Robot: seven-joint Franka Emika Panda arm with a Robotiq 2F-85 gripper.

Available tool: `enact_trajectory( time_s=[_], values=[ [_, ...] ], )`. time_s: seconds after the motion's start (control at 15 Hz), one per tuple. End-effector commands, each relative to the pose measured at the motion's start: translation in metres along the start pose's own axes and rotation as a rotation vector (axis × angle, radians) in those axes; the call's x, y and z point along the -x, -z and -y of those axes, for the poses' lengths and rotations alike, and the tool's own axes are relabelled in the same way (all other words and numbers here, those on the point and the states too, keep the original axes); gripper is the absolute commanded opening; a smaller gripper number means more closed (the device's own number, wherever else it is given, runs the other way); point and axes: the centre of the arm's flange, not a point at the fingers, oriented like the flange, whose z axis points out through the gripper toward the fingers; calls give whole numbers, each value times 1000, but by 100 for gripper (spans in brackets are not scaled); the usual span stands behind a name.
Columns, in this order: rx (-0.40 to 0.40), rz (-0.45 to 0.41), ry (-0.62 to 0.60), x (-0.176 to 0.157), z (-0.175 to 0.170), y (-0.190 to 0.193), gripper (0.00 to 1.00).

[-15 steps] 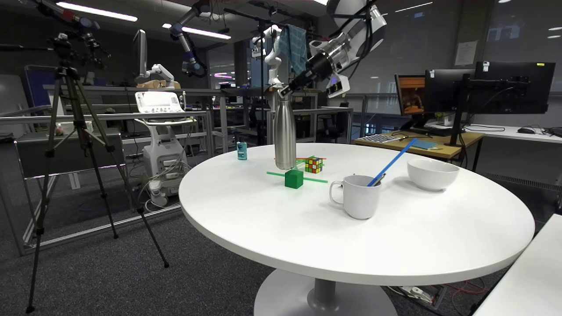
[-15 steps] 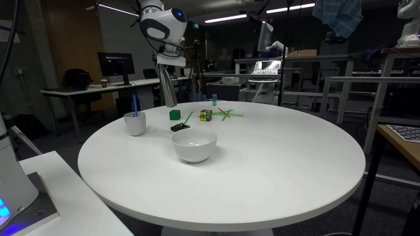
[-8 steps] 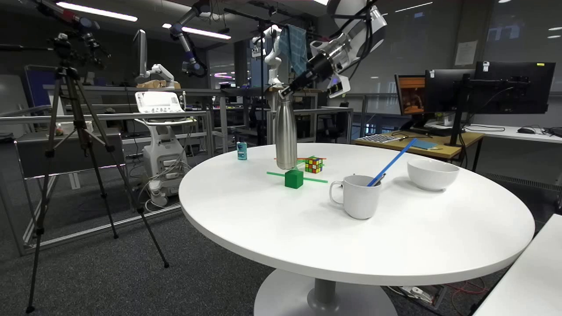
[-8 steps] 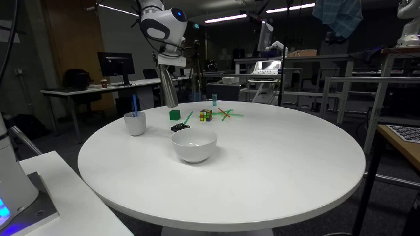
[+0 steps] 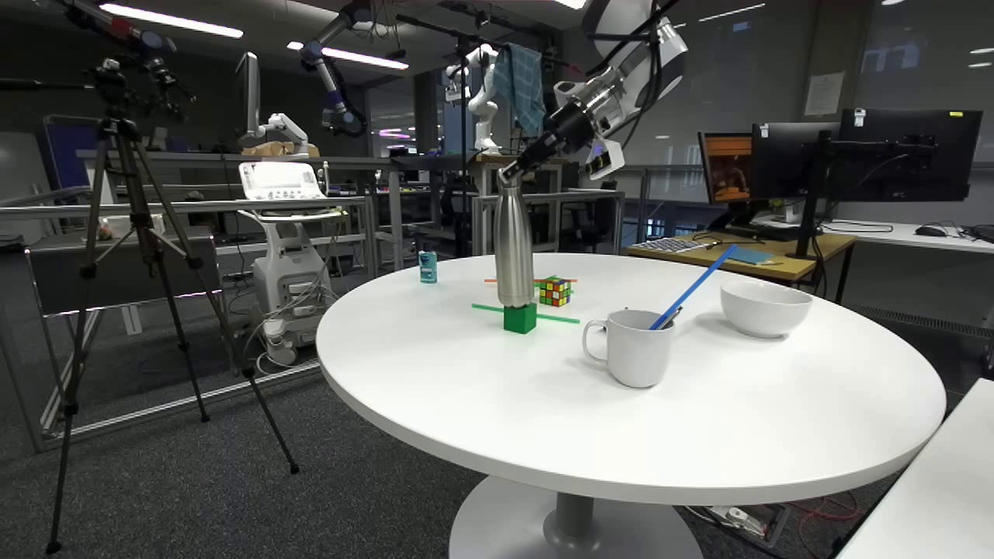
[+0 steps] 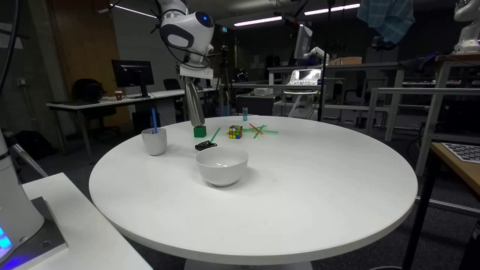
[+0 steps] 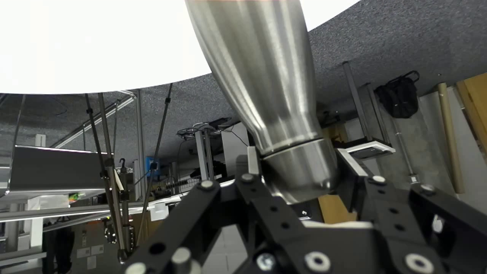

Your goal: Put the silver flask on top of the green block

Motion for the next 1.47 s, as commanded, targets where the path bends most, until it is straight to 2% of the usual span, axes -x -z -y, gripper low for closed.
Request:
enact_trajectory(
  time_s=[0.0, 0.6, 1.4],
  values=[
    [11, -26, -99, -6, 11, 9, 27],
    [6, -23, -163, -7, 10, 8, 27],
    [55, -51, -156, -11, 4, 33, 27]
  ],
)
